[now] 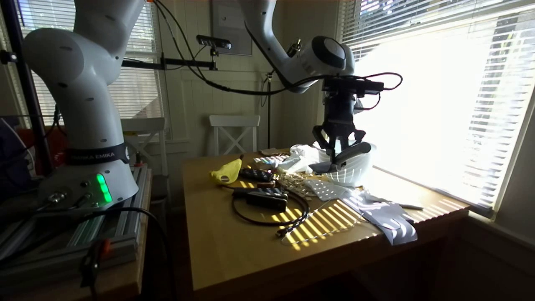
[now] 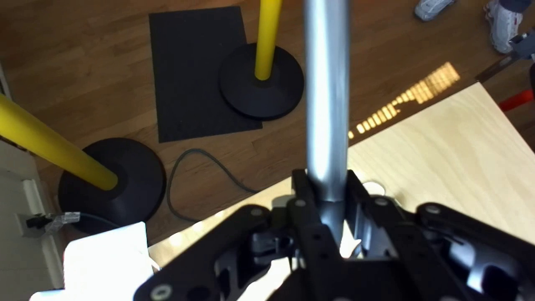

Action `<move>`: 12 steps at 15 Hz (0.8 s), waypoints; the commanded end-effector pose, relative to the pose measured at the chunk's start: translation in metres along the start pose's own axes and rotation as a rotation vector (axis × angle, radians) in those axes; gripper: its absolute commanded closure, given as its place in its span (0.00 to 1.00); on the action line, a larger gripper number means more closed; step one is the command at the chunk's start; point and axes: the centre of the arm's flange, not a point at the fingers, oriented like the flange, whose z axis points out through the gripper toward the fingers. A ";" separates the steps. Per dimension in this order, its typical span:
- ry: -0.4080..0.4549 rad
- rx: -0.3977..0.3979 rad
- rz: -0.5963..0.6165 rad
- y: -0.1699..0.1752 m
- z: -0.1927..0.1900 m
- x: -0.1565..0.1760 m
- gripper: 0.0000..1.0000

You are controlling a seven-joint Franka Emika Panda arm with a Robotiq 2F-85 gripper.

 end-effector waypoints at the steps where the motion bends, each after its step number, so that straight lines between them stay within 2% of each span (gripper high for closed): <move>1: -0.067 0.015 -0.055 0.018 -0.011 0.048 0.94; 5: -0.119 0.062 -0.068 0.028 -0.003 0.079 0.94; 12: -0.185 0.081 0.106 0.036 0.037 0.110 0.94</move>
